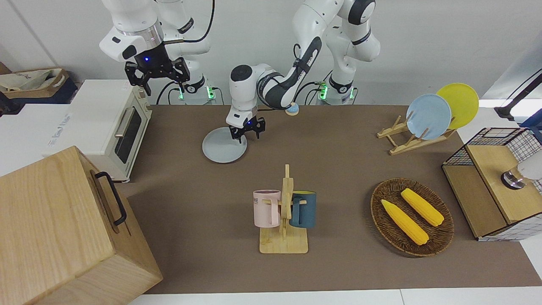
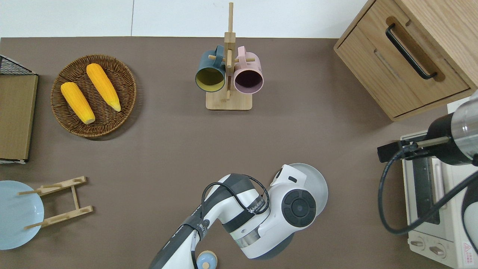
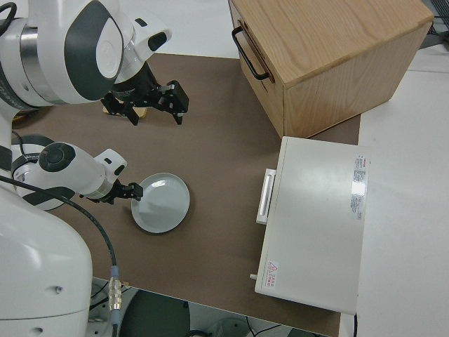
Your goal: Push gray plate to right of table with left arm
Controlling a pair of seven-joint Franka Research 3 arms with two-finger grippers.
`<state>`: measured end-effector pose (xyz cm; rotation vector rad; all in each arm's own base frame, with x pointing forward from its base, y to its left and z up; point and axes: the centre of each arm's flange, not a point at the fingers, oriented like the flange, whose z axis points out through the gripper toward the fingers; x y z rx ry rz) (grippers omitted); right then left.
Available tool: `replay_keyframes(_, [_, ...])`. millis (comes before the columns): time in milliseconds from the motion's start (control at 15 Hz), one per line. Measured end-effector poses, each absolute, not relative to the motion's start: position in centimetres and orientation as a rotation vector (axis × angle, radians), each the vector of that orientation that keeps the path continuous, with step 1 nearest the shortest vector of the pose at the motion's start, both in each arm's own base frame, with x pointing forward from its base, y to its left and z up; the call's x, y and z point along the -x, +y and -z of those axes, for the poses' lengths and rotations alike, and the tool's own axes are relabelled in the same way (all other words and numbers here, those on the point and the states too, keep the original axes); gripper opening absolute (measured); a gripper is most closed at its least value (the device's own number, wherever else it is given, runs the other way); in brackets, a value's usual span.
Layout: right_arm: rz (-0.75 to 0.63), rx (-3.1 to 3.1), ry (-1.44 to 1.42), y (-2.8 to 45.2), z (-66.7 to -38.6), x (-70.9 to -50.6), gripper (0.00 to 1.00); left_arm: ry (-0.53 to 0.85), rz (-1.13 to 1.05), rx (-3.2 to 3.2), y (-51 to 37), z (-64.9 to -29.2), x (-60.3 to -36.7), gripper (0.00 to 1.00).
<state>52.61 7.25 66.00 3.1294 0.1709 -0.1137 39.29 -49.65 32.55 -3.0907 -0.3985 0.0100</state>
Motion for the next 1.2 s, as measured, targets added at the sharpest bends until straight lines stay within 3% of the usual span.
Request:
replay_keyframes(67, [0.114, -3.129, 0.171, 7.3, -66.0, -52.6, 0.99, -0.391, -0.01, 3.082, -49.5, -33.5, -40.0, 0.98])
replay_keyframes(267, [0.114, -3.129, 0.171, 7.3, -66.0, -52.6, 0.99, -0.344, -0.023, 3.057, -48.0, -37.1, -43.3, 0.98])
replay_keyframes(733, [0.114, -3.129, 0.171, 7.3, -66.0, -52.6, 0.99, -0.032, -0.086, 3.025, -39.1, -46.5, -50.9, 0.99])
replay_keyframes(1200, [0.114, -3.129, 0.171, 7.3, -66.0, -52.6, 0.99, 0.069, -0.135, 3.011, -26.3, -53.8, -54.9, 1.0])
